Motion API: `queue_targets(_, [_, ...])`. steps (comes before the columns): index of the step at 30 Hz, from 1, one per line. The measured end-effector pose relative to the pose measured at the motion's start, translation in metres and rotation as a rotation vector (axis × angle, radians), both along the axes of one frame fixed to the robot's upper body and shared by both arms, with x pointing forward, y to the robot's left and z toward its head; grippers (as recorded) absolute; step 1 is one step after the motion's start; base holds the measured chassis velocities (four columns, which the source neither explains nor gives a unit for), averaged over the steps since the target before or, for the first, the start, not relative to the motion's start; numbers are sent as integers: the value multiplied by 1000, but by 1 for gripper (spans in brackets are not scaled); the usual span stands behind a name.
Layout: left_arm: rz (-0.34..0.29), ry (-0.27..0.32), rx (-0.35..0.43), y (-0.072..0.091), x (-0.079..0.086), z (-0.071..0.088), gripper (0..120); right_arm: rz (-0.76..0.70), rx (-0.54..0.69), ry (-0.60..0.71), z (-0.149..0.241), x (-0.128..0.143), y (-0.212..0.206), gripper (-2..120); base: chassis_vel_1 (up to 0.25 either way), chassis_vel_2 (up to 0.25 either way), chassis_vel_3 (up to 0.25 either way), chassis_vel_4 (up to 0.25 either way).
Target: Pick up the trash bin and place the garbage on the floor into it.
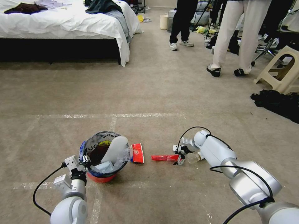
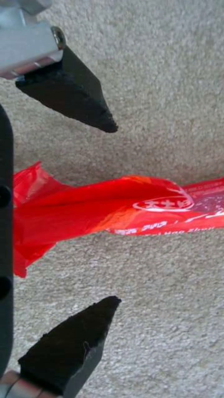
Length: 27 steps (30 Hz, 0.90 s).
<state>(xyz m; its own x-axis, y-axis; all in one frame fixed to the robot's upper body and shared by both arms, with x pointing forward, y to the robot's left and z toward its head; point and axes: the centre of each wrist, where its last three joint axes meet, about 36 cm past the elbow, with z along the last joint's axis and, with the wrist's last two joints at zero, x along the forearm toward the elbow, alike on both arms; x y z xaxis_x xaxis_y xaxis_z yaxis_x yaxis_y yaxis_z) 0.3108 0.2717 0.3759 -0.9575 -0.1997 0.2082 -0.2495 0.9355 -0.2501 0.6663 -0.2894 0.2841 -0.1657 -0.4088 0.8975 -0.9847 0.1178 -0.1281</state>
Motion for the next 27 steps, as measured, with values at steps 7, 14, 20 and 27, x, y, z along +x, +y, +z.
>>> queue_targets(7, [2, 2, 4, 1, -1, 0, 4, -27, -3, -23, -6, -3, 5, 93, 0, 0, 0, 0])
queue_targets(14, [2, 3, 4, 2, -1, -1, 4, -38, -8, -30, -13, -7, 11, 68, 0, 0, 0, 0])
queue_targets(20, [-1, 6, 3, 2, 0, -2, 4, -38, -17, -23, -15, -8, 14, 46, 0, 0, 0, 0])
queue_targets(27, [-4, 7, 4, 3, 0, -3, 4, -35, -20, -15, -18, -9, 18, 22, 0, 0, 0, 0])
